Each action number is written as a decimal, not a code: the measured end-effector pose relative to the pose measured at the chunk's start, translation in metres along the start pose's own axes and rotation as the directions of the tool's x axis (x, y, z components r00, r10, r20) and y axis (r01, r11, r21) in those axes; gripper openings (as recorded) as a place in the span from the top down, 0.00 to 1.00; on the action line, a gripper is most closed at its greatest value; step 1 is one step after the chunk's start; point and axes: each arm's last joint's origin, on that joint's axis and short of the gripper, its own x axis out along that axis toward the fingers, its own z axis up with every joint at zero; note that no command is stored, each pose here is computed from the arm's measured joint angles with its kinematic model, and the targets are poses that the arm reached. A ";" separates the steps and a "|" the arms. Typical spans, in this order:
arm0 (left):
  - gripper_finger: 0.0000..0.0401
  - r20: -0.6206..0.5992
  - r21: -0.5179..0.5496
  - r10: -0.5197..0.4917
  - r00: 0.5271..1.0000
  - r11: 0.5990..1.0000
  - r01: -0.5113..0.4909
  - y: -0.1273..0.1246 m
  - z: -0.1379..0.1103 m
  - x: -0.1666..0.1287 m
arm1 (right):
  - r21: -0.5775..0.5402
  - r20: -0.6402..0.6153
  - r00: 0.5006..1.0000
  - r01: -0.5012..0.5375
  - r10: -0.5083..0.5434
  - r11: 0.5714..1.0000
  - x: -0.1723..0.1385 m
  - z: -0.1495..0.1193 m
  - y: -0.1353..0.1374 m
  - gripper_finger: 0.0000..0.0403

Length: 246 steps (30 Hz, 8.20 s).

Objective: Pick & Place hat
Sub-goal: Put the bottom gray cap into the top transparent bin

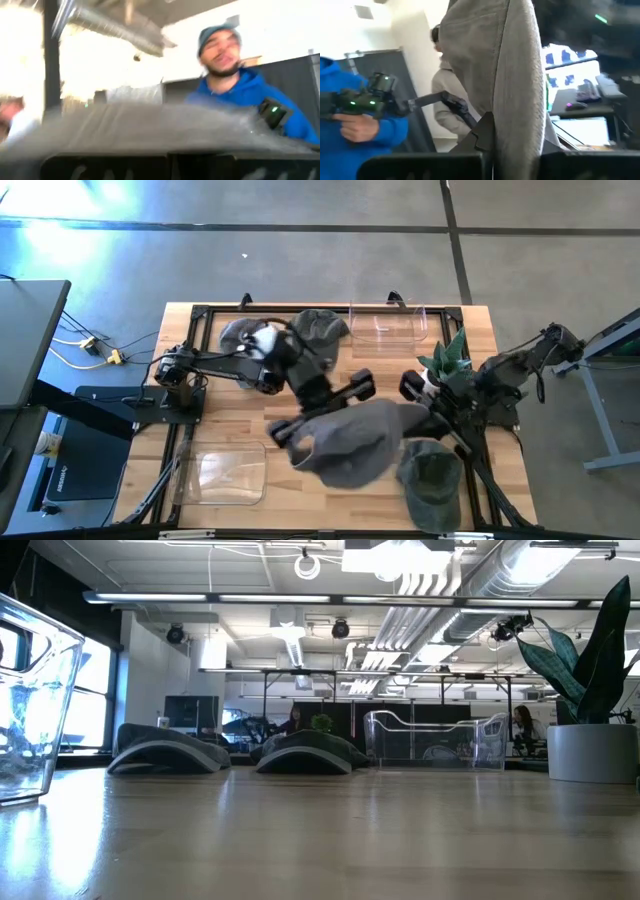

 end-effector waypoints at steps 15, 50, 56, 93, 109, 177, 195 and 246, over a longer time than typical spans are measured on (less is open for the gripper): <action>0.99 -0.056 -0.074 -0.129 0.990 0.989 0.125 -0.011 0.031 -0.012 | -0.081 0.127 0.963 -0.227 0.236 0.971 0.000 0.016 0.006 0.96; 0.99 -0.408 -0.139 0.229 0.884 0.941 -0.308 0.038 0.001 -0.064 | -0.159 0.142 0.967 -0.188 0.211 0.969 0.020 0.002 0.002 0.99; 1.00 -0.589 0.085 0.537 0.604 0.785 -0.614 0.036 0.002 -0.093 | -0.199 0.194 0.970 -0.106 0.145 0.974 0.011 0.010 0.011 0.98; 0.79 -0.587 0.492 0.778 -0.222 0.126 -0.861 -0.056 0.032 -0.118 | 0.092 0.266 0.964 -0.007 -0.018 0.996 -0.031 -0.059 -0.048 0.99; 0.75 -0.720 0.008 0.525 0.455 0.661 -0.751 -0.007 -0.015 -0.109 | 0.009 0.162 0.986 -0.029 0.027 1.000 -0.027 -0.060 -0.045 0.99; 0.65 -0.431 0.745 0.731 -0.529 -0.043 -0.666 -0.030 0.036 -0.135 | 0.197 0.036 0.894 0.431 -0.446 0.880 -0.044 -0.077 -0.040 0.99; 0.65 -0.646 0.271 0.761 -0.053 0.164 -0.948 -0.071 -0.045 -0.120 | 0.180 0.097 0.761 0.620 -0.641 0.764 -0.070 -0.065 -0.035 0.99; 0.53 -0.615 0.013 0.647 0.451 0.580 -0.815 -0.054 -0.051 -0.090 | 0.151 0.054 0.841 0.525 -0.538 0.837 -0.072 -0.065 -0.031 0.96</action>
